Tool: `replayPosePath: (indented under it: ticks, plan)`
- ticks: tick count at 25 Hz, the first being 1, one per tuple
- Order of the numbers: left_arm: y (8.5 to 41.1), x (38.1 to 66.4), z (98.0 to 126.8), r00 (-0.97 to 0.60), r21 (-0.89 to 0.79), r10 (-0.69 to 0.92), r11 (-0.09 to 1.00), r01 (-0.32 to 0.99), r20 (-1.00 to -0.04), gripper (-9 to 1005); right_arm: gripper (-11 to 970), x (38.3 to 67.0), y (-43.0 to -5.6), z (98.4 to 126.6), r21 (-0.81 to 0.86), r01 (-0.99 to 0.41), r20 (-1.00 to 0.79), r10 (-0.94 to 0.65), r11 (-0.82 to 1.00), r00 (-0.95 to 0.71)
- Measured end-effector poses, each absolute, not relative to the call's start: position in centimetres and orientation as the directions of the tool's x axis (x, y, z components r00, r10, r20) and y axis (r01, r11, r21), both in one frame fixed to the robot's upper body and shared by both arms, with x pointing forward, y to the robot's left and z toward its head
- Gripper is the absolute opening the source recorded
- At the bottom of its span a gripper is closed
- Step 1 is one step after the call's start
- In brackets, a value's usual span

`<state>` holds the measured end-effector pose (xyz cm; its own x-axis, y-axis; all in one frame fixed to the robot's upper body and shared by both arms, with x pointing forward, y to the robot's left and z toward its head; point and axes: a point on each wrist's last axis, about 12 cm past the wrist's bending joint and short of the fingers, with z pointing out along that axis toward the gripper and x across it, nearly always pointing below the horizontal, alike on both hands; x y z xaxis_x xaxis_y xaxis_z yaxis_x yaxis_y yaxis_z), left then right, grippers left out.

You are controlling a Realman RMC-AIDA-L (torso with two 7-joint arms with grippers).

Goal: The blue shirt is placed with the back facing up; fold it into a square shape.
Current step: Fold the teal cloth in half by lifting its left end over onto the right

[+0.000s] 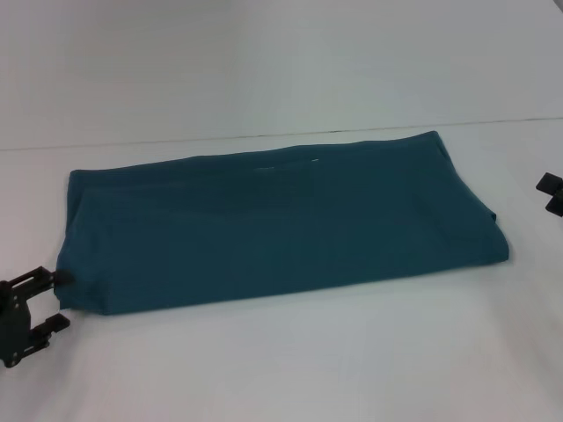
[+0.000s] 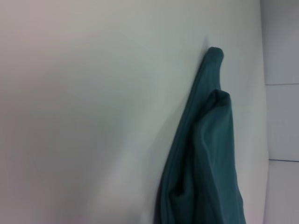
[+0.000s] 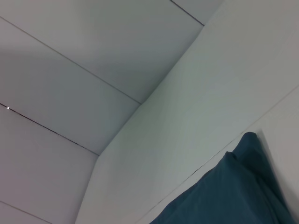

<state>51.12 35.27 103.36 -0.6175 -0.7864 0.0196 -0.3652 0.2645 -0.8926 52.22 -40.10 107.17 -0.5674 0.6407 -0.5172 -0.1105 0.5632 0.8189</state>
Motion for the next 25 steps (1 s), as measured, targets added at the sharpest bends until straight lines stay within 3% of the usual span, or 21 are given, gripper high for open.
replayPosePath:
  ticks: [25]
  plan:
    - [33.2,54.4,103.2,-0.631,-0.875,-0.776,0.308,-0.374,-0.003,702,640,51.4,-40.4,106.7,0.824,-0.095,-0.507,0.65,0.559,-0.566]
